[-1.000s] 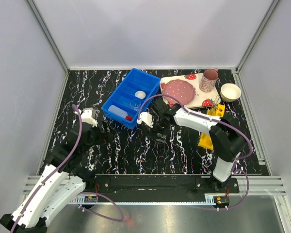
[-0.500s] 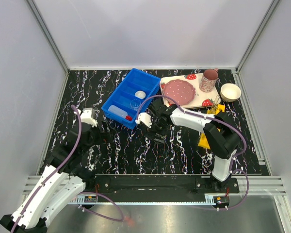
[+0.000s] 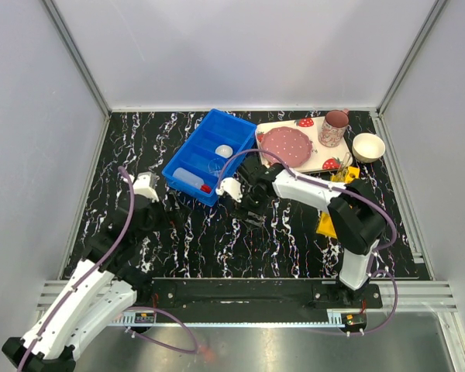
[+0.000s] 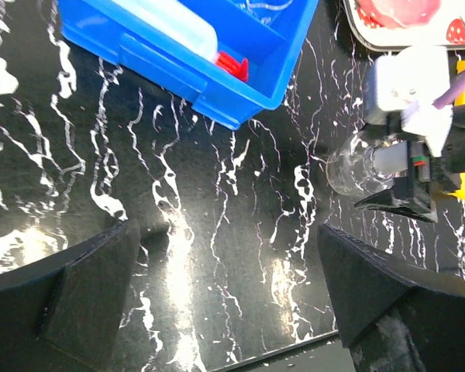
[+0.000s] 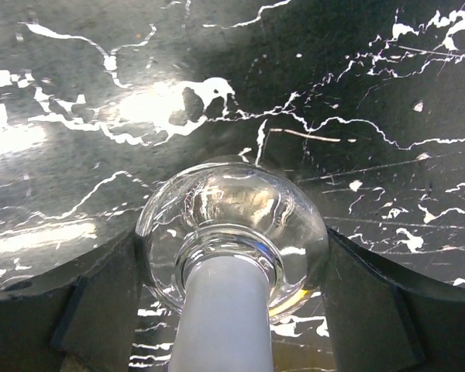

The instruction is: Organize the chemistry lab equipment

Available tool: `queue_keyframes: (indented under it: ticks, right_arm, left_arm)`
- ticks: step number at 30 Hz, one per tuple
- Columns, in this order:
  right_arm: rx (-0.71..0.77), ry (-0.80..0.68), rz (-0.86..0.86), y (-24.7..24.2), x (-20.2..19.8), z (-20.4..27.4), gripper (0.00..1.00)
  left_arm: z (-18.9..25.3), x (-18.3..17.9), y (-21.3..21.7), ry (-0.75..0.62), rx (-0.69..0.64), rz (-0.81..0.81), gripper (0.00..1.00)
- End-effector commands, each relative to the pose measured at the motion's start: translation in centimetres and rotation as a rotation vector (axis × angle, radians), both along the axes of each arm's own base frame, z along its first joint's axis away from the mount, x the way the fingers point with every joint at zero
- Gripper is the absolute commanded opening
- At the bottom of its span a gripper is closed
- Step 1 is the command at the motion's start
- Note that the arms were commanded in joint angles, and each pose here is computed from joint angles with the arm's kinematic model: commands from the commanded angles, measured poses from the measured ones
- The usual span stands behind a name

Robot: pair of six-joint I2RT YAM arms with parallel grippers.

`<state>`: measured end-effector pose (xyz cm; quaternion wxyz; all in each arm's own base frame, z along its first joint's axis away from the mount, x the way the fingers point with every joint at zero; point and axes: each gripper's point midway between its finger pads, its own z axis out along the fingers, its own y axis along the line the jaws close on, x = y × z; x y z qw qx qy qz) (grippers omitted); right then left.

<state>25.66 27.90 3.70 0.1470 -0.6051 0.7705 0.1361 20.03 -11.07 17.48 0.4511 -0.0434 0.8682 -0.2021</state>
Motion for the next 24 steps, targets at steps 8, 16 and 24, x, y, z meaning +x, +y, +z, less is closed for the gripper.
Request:
queue_keyframes:
  ticks: [8, 16, 24]
  right_arm:
    - [0.265, -0.086, -0.057, 1.6, 4.2, 13.2, 0.36]
    - [0.393, -0.208, -0.240, 2.1, 14.9, 19.1, 0.38]
    - [0.471, -0.324, -0.349, 4.8, 24.3, 20.0, 0.38]
  left_arm:
    - [-1.3, 1.0, -3.3, 0.072, -0.168, -0.024, 0.99]
    - [-1.0, 1.0, -2.3, 0.062, -0.135, 0.009, 0.99]
    - [-1.3, 0.6, -1.0, 0.068, -0.091, 0.047, 0.99]
